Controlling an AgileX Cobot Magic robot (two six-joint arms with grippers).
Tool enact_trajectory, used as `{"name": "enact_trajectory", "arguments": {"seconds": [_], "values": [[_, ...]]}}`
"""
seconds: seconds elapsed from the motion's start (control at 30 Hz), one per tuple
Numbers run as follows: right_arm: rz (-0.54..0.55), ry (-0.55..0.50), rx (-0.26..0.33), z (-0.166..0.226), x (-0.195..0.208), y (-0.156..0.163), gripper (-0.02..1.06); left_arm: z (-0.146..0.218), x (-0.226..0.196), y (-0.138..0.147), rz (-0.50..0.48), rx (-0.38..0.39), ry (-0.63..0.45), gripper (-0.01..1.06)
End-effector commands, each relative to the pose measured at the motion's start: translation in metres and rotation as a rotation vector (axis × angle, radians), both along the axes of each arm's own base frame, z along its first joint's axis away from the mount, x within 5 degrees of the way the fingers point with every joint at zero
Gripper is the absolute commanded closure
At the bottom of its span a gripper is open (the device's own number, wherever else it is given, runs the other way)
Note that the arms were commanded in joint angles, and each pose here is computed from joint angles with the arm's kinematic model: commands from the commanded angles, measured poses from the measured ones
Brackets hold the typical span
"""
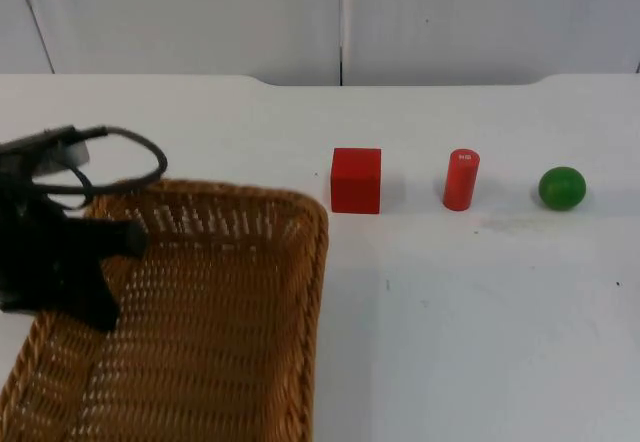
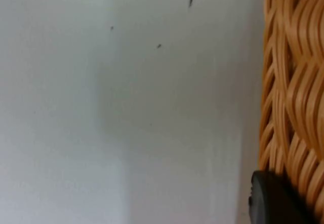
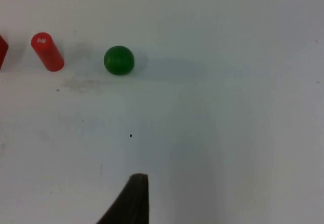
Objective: Pick up the basket with the left hand and place the object to the left of the red cylinder into the basket with the right hand.
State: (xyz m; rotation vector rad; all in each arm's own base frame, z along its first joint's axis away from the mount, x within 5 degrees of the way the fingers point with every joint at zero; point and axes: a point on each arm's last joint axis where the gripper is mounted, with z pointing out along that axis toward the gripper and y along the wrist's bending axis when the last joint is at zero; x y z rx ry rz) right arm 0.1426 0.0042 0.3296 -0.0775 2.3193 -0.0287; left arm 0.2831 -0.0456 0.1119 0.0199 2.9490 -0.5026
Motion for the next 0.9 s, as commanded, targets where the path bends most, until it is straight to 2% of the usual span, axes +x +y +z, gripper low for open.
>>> {"name": "enact_trajectory", "arguments": {"seconds": [0.0,0.13,0.4,0.6,0.87], "values": [[0.002,-0.003,-0.012,0.000,0.000,-0.001,-0.01,0.018,-0.004,-0.003,0.007,-0.025,-0.004,1.05],[0.002,-0.003,-0.012,0.000,0.000,-0.001,-0.01,0.037,-0.012,-0.002,0.019,-0.029,-0.001,1.05],[0.002,-0.009,-0.005,0.000,0.001,-0.001,-0.01,0.079,-0.034,-0.007,0.001,-0.099,0.007,1.05],[0.010,-0.010,0.011,0.000,0.001,0.001,-0.01,0.092,-0.042,-0.008,0.029,-0.122,0.015,1.05],[0.015,-0.015,0.006,0.001,0.001,0.001,-0.01,0.094,-0.050,-0.007,0.045,-0.115,0.092,1.05]]}}
